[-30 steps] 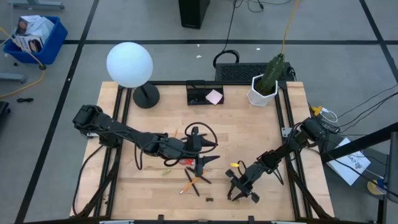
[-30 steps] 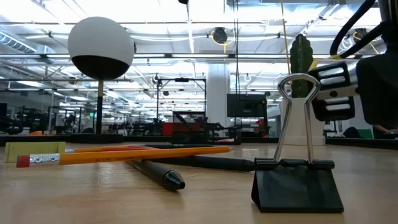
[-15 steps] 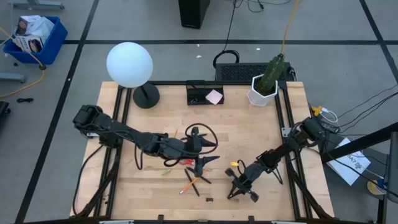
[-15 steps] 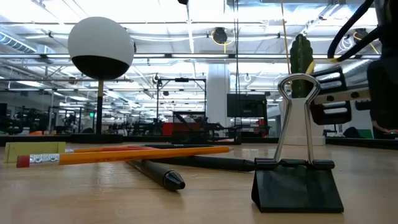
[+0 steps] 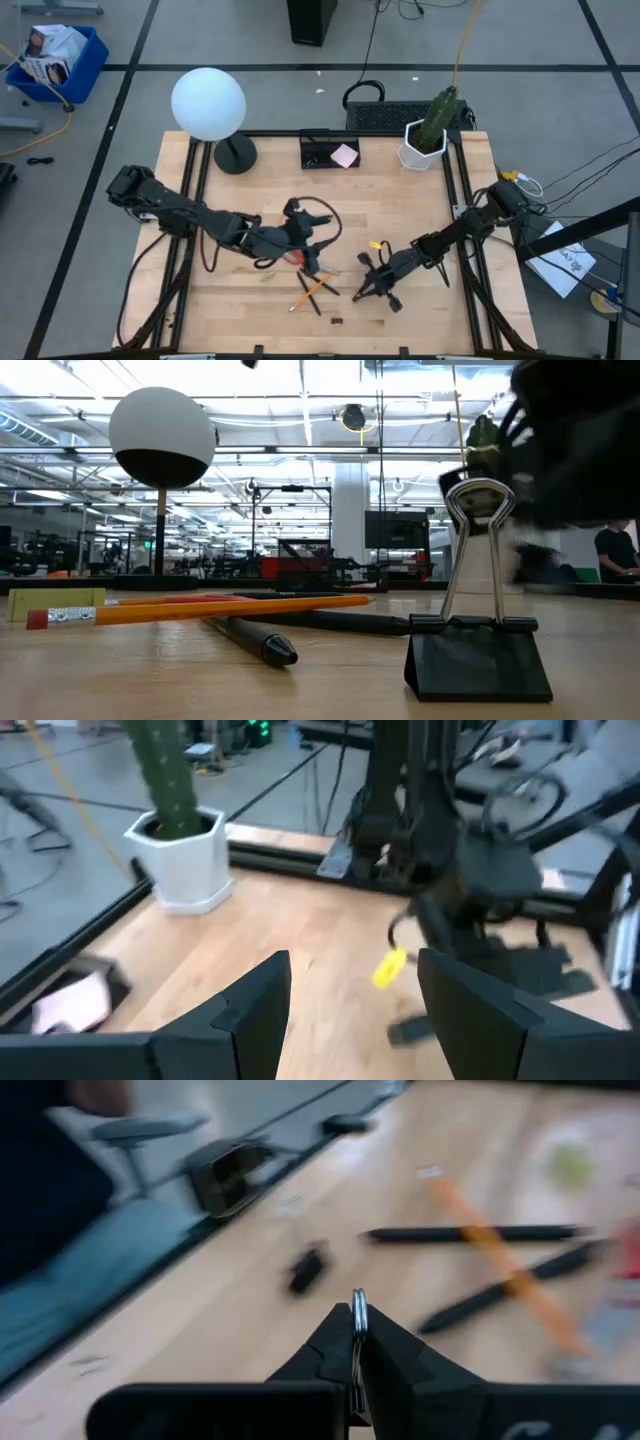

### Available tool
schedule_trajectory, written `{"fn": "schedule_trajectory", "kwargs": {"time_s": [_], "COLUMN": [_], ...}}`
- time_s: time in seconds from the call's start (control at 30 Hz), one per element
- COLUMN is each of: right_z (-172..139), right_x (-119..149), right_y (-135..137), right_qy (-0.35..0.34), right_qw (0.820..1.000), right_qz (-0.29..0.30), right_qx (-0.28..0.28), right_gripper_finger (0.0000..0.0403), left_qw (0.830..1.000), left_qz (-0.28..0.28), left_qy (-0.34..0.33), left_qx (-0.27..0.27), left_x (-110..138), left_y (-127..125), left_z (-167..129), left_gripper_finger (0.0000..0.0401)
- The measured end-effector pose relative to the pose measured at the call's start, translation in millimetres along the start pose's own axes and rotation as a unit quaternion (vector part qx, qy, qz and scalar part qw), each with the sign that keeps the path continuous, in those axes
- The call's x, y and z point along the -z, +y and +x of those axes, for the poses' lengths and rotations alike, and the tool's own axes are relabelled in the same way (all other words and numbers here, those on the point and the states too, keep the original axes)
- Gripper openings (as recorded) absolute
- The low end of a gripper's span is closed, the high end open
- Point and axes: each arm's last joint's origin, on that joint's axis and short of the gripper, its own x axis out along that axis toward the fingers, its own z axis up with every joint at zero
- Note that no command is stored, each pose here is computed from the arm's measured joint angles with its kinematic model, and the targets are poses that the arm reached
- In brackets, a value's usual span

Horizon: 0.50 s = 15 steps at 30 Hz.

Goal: Pick and place office supplies into organizer
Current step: Put the binder clip into the desk organizer

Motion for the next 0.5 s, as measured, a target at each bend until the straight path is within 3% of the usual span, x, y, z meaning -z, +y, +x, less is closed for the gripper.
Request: {"fn": "schedule_trajectory", "kwargs": {"time_s": [0.3, 0.5], "right_z": [-26.4, -41.8], "right_x": [-21.3, -29.0], "right_y": [-50.7, -93.5], "right_qy": [-0.004, -0.017], "right_qw": [0.992, 0.982], "right_qz": [-0.005, 0.014], "right_qx": [0.125, 0.189], "right_gripper_finger": [0.0004, 0.0003], "left_qw": [0.997, 0.991], "left_qz": [0.017, 0.002], "left_qy": [0.054, 0.064], "left_qx": [-0.046, -0.115], "left_x": [26.8, 43.9], "left_y": [-23.6, -30.2], "left_z": [-24.1, -41.2], "left_gripper_finger": [0.0227, 0.0227]}}
